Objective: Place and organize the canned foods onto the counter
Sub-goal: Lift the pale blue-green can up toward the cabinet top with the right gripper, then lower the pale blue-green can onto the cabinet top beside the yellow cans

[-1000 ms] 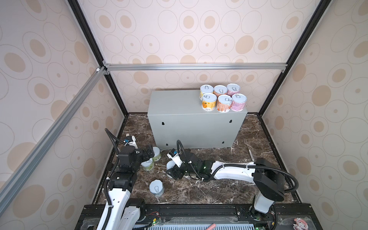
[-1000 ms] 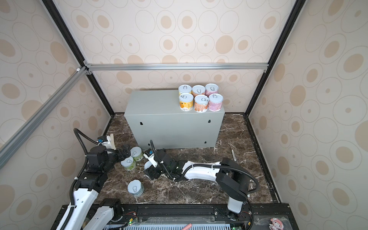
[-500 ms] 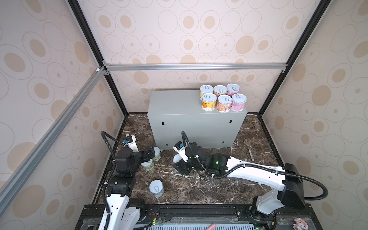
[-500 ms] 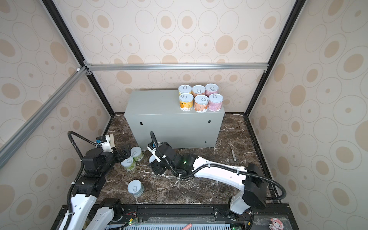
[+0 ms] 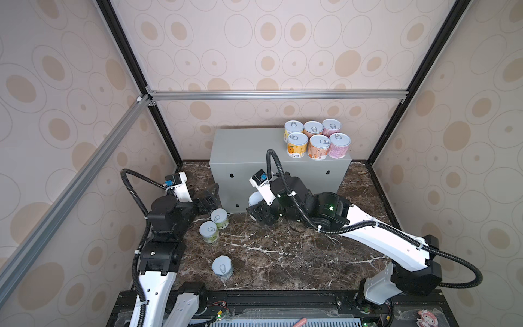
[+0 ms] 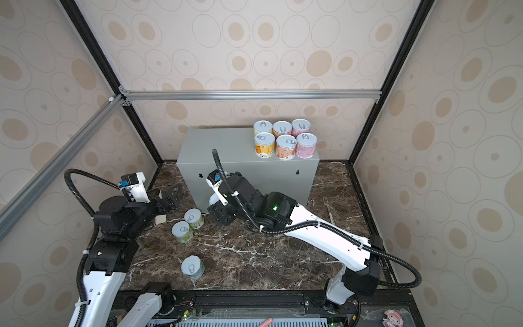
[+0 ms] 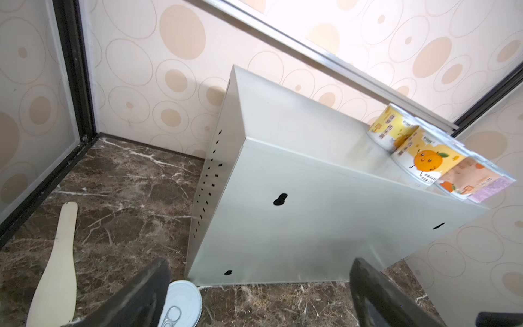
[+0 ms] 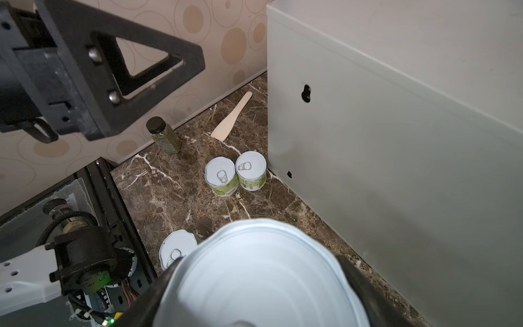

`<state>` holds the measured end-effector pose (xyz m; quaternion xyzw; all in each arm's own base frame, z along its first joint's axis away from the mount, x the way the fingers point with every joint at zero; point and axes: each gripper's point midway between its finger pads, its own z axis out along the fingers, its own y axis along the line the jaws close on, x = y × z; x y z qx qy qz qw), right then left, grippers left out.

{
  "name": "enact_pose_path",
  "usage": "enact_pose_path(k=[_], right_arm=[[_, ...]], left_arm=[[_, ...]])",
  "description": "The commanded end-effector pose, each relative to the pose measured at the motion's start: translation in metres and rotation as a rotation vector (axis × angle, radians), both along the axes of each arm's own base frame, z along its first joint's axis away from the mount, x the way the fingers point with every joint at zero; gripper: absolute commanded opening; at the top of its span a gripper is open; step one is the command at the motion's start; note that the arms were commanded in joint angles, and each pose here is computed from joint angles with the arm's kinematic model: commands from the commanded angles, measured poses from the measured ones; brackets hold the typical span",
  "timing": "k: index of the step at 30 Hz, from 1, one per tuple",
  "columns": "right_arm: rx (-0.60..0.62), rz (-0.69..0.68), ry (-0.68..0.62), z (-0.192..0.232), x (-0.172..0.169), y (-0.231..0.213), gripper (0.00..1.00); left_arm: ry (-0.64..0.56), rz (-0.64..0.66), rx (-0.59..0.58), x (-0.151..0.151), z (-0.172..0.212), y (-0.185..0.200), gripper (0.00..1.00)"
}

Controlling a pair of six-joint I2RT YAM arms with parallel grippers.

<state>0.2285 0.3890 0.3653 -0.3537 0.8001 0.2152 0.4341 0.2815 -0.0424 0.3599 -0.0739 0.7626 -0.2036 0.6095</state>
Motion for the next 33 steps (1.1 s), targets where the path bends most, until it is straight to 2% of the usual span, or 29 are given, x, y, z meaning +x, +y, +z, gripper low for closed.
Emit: enact_pose_path(k=[1, 9, 21, 33], right_arm=[[-0.04, 0.004, -0.027, 0.017, 0.008, -0.005, 0.57], [-0.021, -0.032, -0.065, 0.064, 0.041, -0.01, 0.57], [0.048, -0.089, -0.066, 0.078, 0.091, -0.018, 0.58], [0.082, -0.156, -0.155, 0.086, 0.137, -0.021, 0.58]], left_arm=[[-0.023, -0.018, 0.007, -0.001, 0.023, -0.002, 0.99], [-0.052, -0.061, -0.031, 0.01, 0.042, -0.01, 0.99], [-0.06, -0.126, -0.062, 0.031, 0.046, -0.023, 0.99], [-0.094, -0.138, -0.05, 0.044, 0.063, -0.031, 0.99]])
